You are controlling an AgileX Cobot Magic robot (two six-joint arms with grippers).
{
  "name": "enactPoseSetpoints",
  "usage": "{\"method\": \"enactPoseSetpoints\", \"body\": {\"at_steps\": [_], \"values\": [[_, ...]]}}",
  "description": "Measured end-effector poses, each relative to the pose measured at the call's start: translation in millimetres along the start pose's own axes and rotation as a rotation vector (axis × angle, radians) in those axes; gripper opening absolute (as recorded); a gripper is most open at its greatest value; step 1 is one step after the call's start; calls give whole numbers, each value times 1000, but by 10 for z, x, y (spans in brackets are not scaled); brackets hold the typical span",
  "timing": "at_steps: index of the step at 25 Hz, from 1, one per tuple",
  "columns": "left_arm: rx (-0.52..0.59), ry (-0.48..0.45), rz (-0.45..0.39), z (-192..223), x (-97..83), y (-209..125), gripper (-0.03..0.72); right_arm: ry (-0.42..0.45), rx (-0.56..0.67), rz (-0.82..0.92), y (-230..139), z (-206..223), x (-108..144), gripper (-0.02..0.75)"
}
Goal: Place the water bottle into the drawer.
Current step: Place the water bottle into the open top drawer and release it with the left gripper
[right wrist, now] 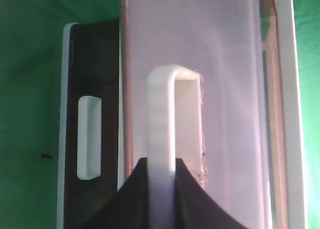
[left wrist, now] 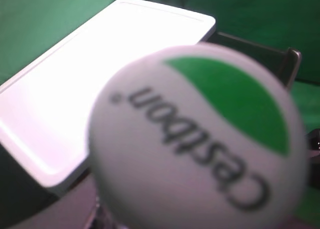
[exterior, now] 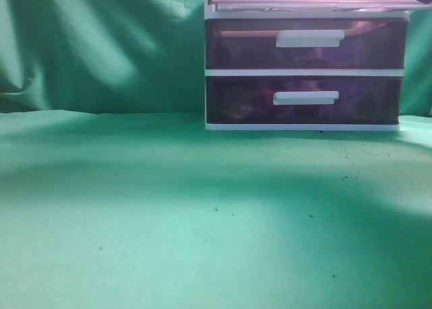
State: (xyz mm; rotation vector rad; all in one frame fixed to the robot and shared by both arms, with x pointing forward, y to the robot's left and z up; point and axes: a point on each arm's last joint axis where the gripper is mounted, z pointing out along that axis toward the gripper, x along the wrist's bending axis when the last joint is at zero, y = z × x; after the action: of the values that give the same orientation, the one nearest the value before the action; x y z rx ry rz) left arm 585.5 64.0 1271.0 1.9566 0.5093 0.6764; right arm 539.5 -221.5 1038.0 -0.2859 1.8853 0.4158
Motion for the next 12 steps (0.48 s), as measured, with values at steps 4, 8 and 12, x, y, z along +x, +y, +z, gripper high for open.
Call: {"method": "enactPoseSetpoints", "body": {"at_steps": [4, 8, 12], "values": [[25, -44, 7, 344, -19, -148, 295, 1, 1, 0, -1, 0, 1, 86], [78, -38, 33, 701, -1, -366, 295, 1, 1, 0, -1, 0, 1, 86], [141, 12, 115, 916, -49, -492, 295, 2, 1, -2, -1, 0, 1, 86]]}}
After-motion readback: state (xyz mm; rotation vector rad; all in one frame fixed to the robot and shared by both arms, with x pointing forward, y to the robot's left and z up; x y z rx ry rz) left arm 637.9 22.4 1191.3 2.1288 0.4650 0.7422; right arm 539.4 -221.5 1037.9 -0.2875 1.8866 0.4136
